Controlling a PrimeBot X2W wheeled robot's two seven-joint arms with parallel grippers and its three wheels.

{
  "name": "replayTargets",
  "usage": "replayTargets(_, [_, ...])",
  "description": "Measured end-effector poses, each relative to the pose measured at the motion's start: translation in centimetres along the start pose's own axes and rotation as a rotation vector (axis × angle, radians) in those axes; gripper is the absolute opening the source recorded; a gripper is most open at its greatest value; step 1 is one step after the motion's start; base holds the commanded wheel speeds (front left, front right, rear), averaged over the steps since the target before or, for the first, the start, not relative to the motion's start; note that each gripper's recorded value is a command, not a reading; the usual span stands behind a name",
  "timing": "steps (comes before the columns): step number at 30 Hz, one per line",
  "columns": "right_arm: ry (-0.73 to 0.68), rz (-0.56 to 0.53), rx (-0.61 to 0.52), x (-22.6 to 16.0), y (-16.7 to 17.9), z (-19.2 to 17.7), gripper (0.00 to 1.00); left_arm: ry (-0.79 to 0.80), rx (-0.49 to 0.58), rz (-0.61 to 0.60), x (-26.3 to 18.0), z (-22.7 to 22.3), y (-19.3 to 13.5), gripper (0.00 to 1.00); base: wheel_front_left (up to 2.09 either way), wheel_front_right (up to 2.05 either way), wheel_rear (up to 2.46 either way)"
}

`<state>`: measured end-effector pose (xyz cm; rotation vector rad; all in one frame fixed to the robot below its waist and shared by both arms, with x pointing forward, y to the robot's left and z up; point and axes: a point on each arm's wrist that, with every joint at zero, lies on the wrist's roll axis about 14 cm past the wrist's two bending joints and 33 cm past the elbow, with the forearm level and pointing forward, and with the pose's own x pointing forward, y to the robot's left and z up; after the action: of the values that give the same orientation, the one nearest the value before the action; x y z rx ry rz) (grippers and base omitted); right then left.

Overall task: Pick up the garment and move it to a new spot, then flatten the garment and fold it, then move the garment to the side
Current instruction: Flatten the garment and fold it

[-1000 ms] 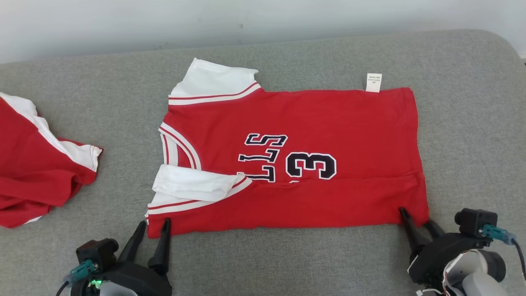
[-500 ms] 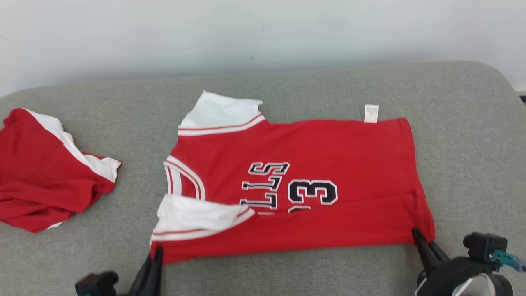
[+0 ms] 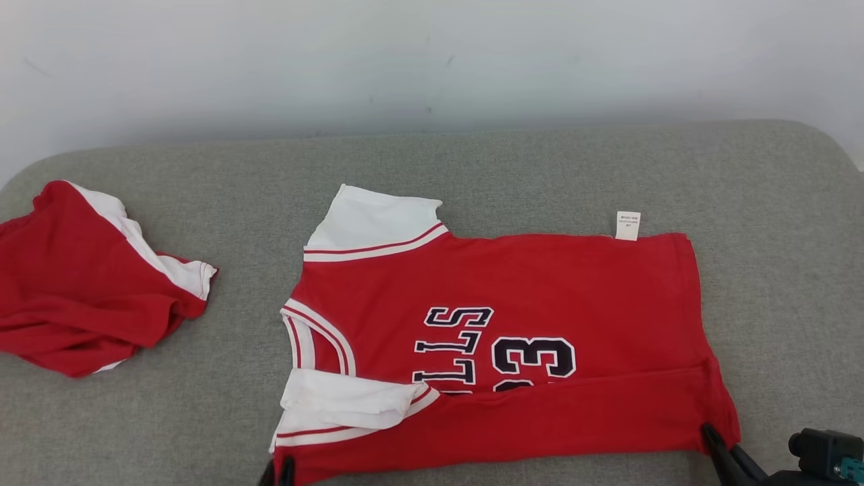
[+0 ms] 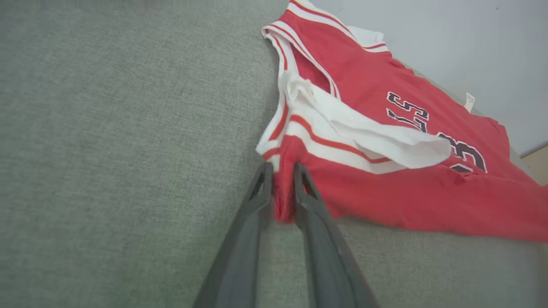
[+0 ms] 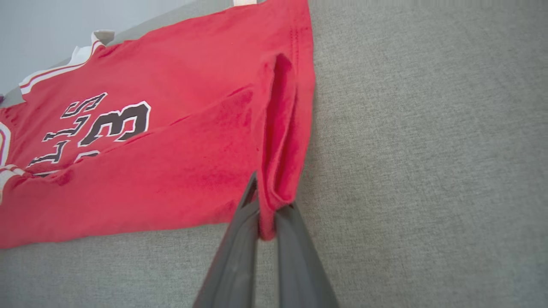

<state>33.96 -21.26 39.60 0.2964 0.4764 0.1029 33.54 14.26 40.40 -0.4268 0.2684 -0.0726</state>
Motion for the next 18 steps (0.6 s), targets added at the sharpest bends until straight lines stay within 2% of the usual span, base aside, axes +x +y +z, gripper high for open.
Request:
replayTargets(1, [-0.011, 0.0, 0.0, -0.1, 0.1, 0.2, 0.94, -0.008, 0.004, 0.003, 0.1, 0.3, 0.0, 1.0, 0.0, 0.0, 0.0])
replayTargets(2, [-0.023, -0.001, -0.002, -0.1, 0.2, 0.4, 1.0, -0.016, 0.005, 0.002, 0.2, 0.5, 0.0, 1.0, 0.0, 0.0, 0.0])
replayTargets(9, [-0.166, -0.013, -0.025, -0.5, 0.6, 3.6, 1.0, -0.138, 0.048, -0.004, 0.8, 4.5, -0.1, 1.0, 0.0, 0.0, 0.0])
replayTargets(18, [-0.443, 0.019, -0.097, -1.2, 3.0, 9.5, 1.0, -0.354, 0.131, 0.01, 0.8, 11.6, -0.2, 1.0, 0.0, 0.0, 0.0])
